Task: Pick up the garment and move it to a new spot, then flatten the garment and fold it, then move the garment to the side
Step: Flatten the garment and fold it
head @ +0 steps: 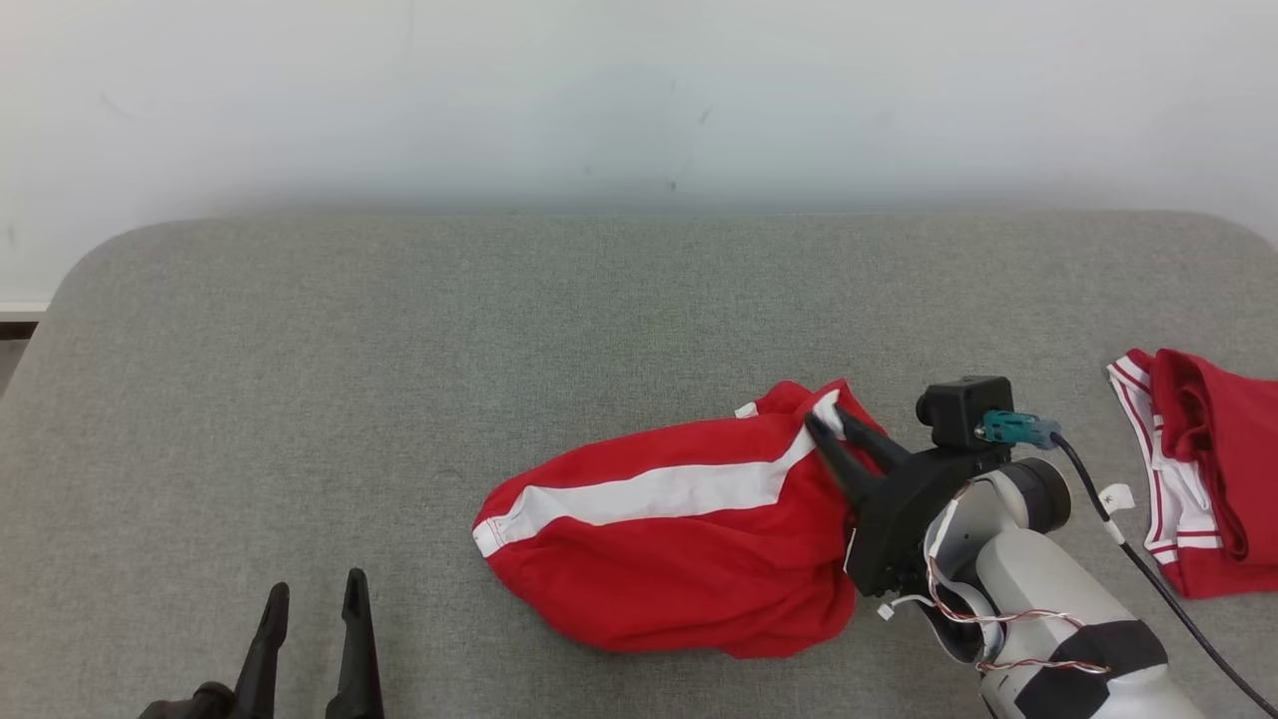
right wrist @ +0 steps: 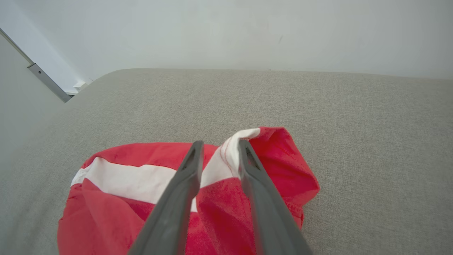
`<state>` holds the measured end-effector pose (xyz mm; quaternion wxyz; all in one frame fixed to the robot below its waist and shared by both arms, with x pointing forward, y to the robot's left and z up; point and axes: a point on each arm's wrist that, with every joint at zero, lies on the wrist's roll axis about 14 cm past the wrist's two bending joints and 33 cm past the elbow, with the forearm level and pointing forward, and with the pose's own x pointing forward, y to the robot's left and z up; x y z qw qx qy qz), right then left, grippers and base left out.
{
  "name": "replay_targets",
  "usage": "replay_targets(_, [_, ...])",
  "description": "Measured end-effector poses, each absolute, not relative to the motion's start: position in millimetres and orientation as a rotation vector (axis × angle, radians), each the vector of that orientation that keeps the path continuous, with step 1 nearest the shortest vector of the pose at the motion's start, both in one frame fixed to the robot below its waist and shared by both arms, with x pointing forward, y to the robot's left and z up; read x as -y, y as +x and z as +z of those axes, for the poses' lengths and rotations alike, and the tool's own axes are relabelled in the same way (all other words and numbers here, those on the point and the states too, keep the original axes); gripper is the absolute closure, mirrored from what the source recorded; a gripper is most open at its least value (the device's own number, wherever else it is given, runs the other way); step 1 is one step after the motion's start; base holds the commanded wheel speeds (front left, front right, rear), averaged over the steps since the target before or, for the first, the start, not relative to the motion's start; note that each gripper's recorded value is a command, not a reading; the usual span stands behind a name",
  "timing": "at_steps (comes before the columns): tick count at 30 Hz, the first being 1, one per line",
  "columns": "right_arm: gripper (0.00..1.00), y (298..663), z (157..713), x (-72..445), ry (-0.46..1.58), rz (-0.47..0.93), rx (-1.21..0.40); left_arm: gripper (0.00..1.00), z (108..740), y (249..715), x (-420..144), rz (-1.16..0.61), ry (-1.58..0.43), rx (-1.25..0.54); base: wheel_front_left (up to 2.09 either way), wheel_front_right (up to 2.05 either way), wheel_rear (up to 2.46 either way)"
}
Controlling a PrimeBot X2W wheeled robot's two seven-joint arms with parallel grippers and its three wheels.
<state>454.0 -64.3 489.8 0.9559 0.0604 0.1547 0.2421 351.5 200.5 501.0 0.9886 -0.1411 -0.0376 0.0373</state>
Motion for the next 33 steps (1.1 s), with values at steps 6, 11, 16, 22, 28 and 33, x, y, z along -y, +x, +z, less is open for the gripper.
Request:
replay_targets(6, [1.00,448.9,487.7,94.1,0.135,0.425,-0.262,0.00,503.0,350.2,-200.7,0.075,-0.286,0.084,0.00,0.00,0.00])
replay_targets(11, [1.00,431.0,464.9,145.2,0.126,0.304,-0.303,0.00,501.2,349.8,-197.3,0.067,-0.289,0.078,0.00,0.00,0.00])
replay_targets(16, [1.00,412.0,443.3,172.1,0.112,0.235,-0.367,0.00,502.2,354.5,-191.2,0.047,-0.290,0.078,0.00,0.00,0.00])
replay_targets(22, [1.00,393.3,414.3,184.3,0.108,0.187,-0.462,0.00,500.1,362.7,-183.7,0.026,-0.290,0.069,0.00,0.00,0.00])
replay_targets(28, [0.24,381.9,389.9,191.5,0.069,0.156,-0.541,0.00,499.9,365.2,-184.4,0.029,-0.290,0.070,0.00,0.00,0.00])
replay_targets(33, [0.00,388.7,398.4,197.0,0.061,0.121,-0.484,0.00,500.0,363.4,-187.2,0.038,-0.289,0.071,0.00,0.00,0.00])
